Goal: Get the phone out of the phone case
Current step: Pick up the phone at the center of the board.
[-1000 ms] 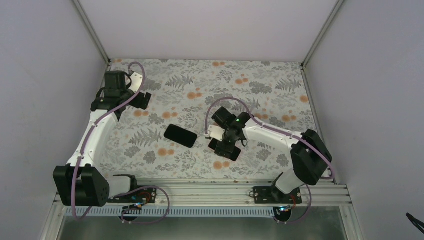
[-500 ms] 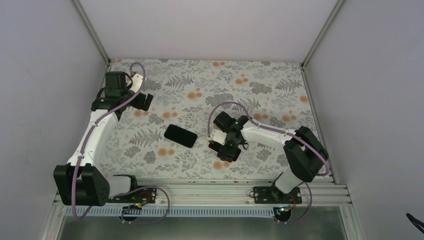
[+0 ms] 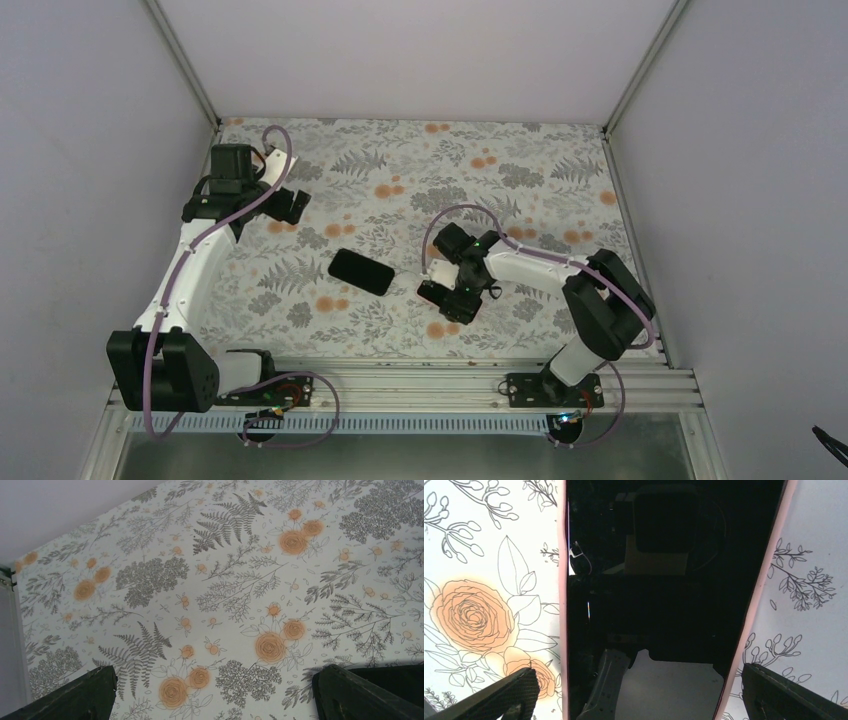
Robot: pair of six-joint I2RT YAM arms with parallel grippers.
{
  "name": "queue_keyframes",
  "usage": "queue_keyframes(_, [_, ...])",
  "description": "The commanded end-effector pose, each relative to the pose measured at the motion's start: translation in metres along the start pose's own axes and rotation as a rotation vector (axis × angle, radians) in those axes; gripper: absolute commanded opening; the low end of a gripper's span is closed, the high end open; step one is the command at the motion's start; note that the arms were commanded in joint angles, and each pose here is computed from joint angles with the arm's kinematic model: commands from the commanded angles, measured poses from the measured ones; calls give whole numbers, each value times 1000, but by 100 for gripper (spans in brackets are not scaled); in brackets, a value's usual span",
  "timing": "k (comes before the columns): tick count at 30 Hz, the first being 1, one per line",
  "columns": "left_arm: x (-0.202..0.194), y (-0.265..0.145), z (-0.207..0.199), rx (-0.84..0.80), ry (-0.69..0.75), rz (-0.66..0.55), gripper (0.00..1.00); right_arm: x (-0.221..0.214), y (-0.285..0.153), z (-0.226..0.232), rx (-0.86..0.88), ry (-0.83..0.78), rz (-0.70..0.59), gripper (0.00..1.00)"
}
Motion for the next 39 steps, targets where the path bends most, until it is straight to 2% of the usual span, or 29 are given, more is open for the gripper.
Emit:
queue_keyframes(1, [4, -2, -3, -39, 27, -7, 100, -3, 5, 0, 21, -19, 0, 100])
queue_keyframes(13, [7, 2, -10, -149, 46, 26, 100, -12, 30, 1, 49, -23, 75, 99])
queue_keyframes(17, [9, 6, -10, -168, 53, 30, 100, -12, 34, -1, 38, -13, 84, 79])
queue_keyframes(21, [10, 8, -20, -285, 60, 54, 100, -10, 32, -6, -16, 1, 78, 72])
queue_keyframes(24, [7, 13, -33, -392, 86, 118, 100, -4, 23, -13, -85, 4, 43, 68])
queue_keyframes(28, [3, 16, -51, -589, 101, 220, 100, 11, -6, -25, -214, -3, -65, 62])
queue_keyframes(31, [12, 17, -67, -714, 107, 270, 100, 27, -30, -37, -298, -6, -141, 63])
queue_keyframes(36, [32, 31, -86, -800, 71, 307, 100, 56, -73, -51, -412, -10, -284, 54])
queue_keyframes(39, [38, 44, -99, -874, 27, 364, 100, 68, -92, -58, -479, -20, -358, 55])
Point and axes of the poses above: each gripper's point midway between its finger pads, its own y axis out along the fingers, its own z axis along the line the jaws close on, x = y × z, the point moved 8 cm from there along -y, back along the fingers, and after that the axes turned 7 degrees about -y, right-handed, at the moved point
